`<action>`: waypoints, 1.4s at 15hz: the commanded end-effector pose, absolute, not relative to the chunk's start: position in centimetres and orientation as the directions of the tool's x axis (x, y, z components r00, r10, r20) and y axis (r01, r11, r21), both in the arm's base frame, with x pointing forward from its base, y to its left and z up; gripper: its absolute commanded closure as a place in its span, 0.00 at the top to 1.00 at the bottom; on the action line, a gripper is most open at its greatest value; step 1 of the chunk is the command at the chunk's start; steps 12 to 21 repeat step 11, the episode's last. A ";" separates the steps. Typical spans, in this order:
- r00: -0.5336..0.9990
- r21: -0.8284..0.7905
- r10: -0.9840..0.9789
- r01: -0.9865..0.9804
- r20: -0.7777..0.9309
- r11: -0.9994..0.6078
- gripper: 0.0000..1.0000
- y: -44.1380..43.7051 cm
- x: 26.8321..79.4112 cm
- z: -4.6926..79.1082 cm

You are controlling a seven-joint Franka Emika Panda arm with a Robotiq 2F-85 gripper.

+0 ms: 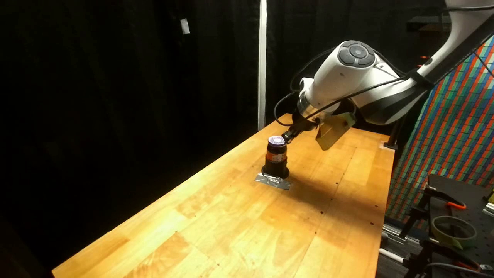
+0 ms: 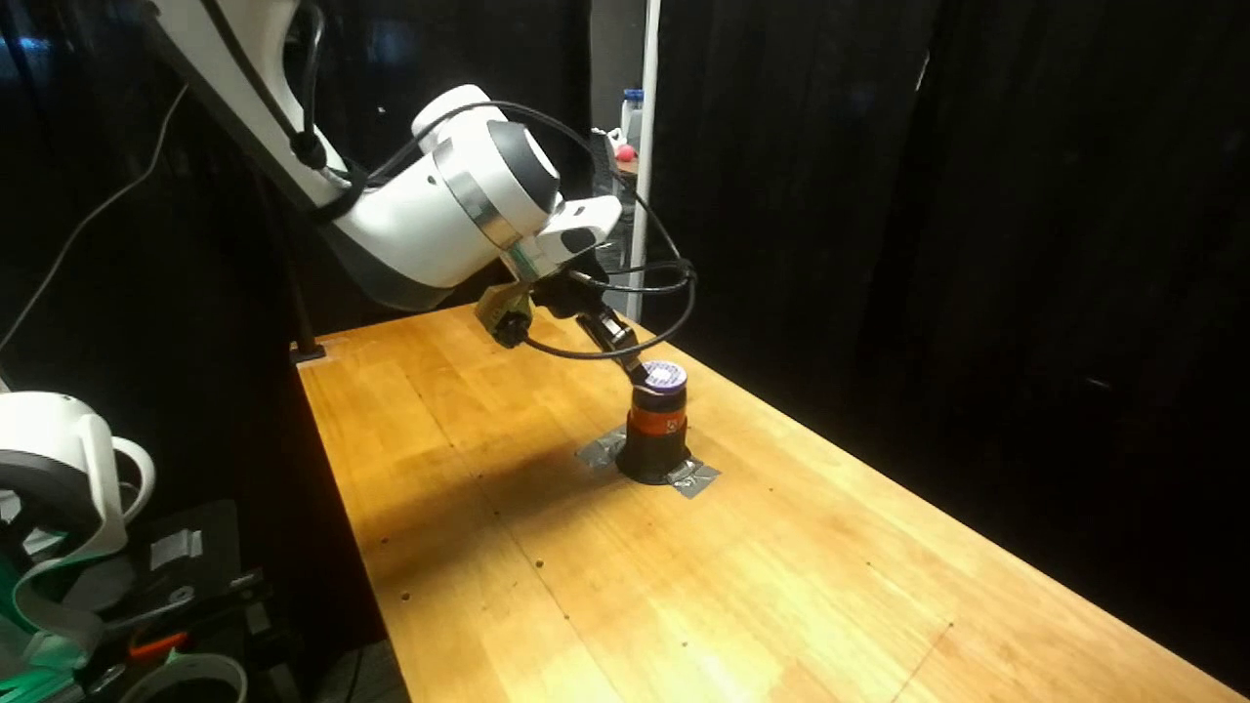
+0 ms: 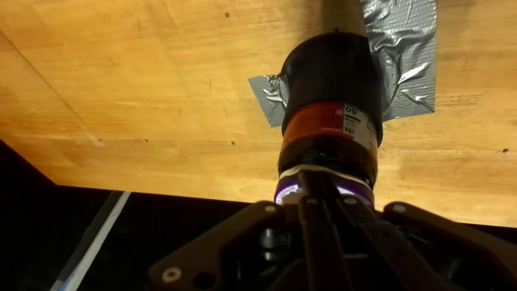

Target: Put the elastic around the bottle on the table

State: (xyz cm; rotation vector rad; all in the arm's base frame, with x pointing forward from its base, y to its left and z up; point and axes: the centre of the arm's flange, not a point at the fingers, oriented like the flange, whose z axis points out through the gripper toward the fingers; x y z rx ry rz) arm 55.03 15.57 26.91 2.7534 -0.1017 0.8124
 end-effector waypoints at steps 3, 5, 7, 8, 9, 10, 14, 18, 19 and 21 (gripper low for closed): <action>0.756 0.252 0.071 -0.127 0.651 -0.959 0.07 16.4 52.7 26.1; 0.741 0.254 0.089 -0.112 0.666 -0.961 0.08 16.7 52.4 25.6; 0.780 0.201 0.082 -0.057 0.620 -0.978 0.34 16.7 52.3 26.2; 0.810 0.145 0.077 -0.010 0.581 -0.989 0.34 16.7 52.2 26.8; 0.826 0.117 0.083 0.021 0.557 -0.993 0.35 16.6 52.0 27.8; 0.836 0.070 0.081 0.051 0.542 -0.996 0.42 16.6 51.7 28.7; 0.852 0.033 0.085 0.080 0.516 -0.996 0.49 16.6 51.5 29.6; 0.852 0.033 0.085 0.080 0.516 -0.996 0.49 16.6 51.5 29.6; 0.852 0.033 0.085 0.080 0.516 -0.996 0.49 16.6 51.5 29.6; 0.852 0.033 0.085 0.080 0.516 -0.996 0.49 16.6 51.5 29.6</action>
